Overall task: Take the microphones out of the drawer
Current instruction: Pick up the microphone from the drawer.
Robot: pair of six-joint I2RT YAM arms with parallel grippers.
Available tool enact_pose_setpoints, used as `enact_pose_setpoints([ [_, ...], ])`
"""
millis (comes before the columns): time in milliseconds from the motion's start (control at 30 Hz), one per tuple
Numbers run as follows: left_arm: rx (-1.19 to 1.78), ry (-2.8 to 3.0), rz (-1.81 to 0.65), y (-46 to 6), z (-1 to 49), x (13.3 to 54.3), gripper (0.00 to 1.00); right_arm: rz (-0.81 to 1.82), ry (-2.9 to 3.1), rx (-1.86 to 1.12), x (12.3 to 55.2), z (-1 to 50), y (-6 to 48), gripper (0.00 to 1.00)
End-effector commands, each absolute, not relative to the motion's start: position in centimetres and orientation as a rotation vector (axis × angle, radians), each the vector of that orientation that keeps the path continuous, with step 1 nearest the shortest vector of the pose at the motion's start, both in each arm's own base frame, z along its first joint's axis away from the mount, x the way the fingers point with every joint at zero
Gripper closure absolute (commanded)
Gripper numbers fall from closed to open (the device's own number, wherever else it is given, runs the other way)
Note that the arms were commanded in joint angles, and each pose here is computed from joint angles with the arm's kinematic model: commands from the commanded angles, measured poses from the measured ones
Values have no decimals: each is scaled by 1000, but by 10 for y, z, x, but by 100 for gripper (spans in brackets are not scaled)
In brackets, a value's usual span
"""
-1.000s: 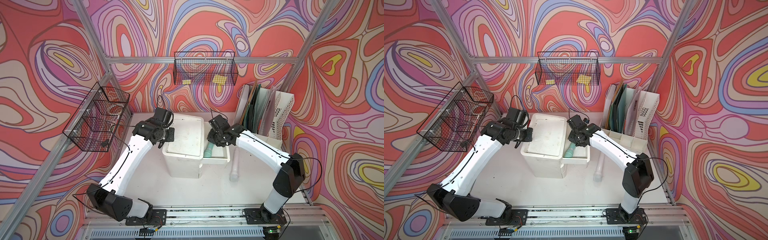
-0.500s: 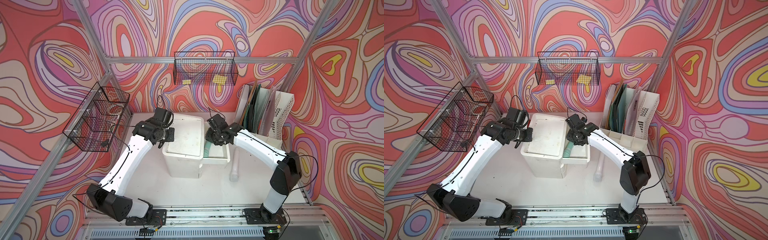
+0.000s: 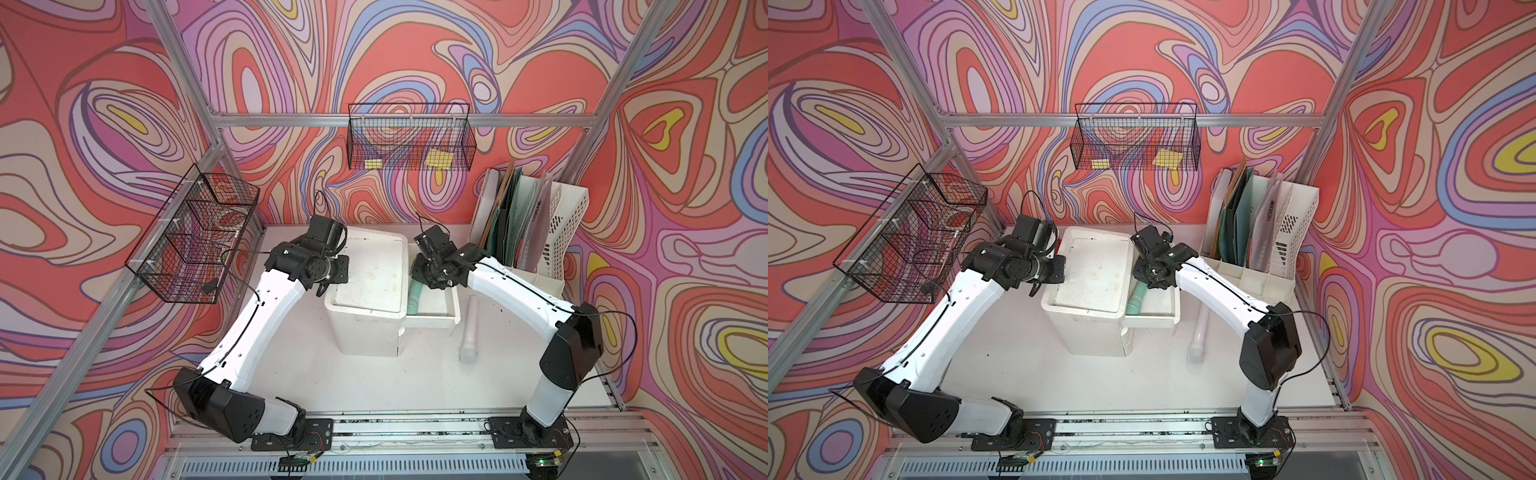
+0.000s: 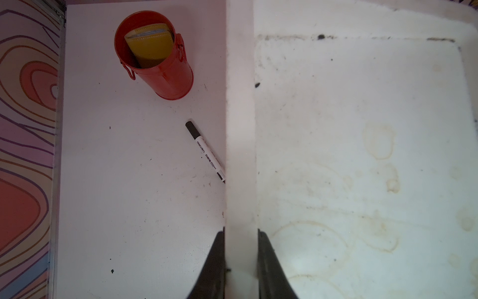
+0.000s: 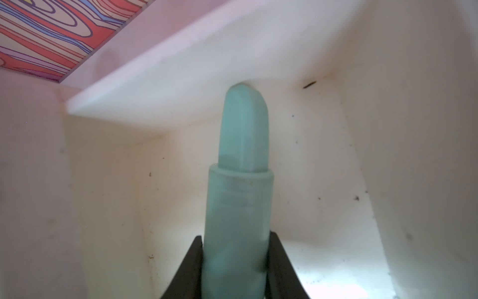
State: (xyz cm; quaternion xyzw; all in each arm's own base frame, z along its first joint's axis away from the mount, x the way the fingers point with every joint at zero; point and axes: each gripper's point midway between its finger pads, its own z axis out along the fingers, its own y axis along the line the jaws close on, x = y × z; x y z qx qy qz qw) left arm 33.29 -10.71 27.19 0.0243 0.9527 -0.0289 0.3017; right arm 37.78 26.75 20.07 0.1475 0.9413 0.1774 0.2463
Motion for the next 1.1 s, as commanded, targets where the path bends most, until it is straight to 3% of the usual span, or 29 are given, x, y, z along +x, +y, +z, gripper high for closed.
enact_pose_setpoints([
  [0,116,2488,-123,-113,282,330,100,495,2478,259,382,239,268,89],
  [667,110,2489,-111,-111,283,328,100,355,2117,47,393,364,235,95],
  [1067,111,2488,-110,-111,283,328,100,108,1969,46,373,411,175,95],
])
